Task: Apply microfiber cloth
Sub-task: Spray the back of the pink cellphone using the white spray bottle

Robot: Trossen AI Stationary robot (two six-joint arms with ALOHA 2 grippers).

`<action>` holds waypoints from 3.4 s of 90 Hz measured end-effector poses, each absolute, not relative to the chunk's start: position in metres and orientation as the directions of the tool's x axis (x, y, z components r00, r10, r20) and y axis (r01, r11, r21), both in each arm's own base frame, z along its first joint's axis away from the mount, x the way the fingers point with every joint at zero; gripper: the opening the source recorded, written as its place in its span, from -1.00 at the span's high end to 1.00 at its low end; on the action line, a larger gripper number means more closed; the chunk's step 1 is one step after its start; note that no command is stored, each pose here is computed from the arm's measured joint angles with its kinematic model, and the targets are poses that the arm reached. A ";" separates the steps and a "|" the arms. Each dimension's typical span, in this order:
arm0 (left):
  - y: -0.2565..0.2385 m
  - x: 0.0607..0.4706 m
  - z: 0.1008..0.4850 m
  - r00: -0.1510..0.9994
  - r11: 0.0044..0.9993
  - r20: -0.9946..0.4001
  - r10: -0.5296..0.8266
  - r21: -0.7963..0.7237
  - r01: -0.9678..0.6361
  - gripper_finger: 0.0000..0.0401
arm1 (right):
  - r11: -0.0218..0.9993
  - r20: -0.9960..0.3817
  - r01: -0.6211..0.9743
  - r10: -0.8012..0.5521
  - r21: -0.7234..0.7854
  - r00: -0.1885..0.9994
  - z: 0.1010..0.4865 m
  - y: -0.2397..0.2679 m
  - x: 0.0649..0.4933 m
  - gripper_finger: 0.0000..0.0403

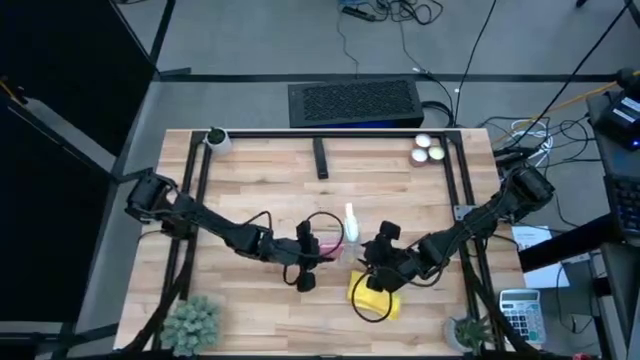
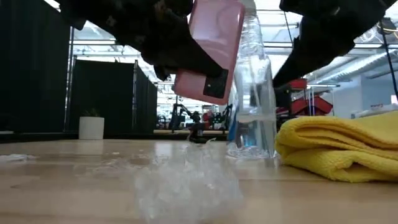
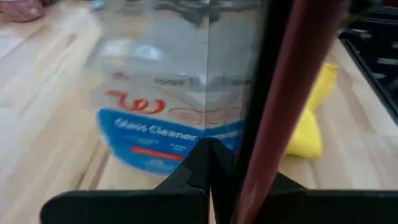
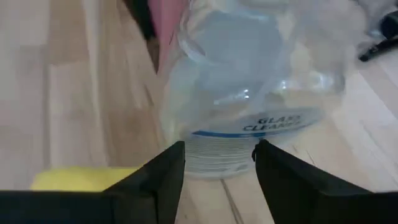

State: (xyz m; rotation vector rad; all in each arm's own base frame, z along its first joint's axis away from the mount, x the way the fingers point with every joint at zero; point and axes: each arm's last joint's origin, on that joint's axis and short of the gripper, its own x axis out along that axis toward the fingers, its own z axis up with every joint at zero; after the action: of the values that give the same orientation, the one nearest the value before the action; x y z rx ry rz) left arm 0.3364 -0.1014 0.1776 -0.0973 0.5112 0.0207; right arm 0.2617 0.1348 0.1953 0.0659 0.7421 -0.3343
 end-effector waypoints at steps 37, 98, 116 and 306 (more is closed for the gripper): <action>-0.086 0.314 0.204 0.825 0.982 -0.534 0.186 0.067 -0.178 0.96 | 0.904 -0.725 0.329 -0.418 -0.273 0.548 0.193 0.120 0.250 0.14; -0.092 0.327 0.179 0.813 0.998 -0.582 0.013 -0.036 -0.041 0.95 | 0.944 -0.644 0.326 -0.219 0.051 0.733 0.173 0.112 0.269 0.14; -0.120 0.318 0.178 0.808 0.993 -0.584 -0.076 -0.118 0.008 0.95 | 0.928 -0.615 0.342 -0.184 0.149 0.767 0.176 0.124 0.267 0.14; -0.157 0.290 0.195 0.832 0.999 -0.554 -0.013 -0.044 -0.014 0.95 | 0.851 -0.550 0.223 0.089 0.475 0.831 0.186 0.167 0.255 -0.91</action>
State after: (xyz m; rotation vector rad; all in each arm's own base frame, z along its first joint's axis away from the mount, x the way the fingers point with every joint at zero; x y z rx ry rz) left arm 0.2900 -0.1570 0.1948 -0.0470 0.5875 0.0001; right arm 0.2550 0.1675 0.1864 0.5555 0.5939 -0.0754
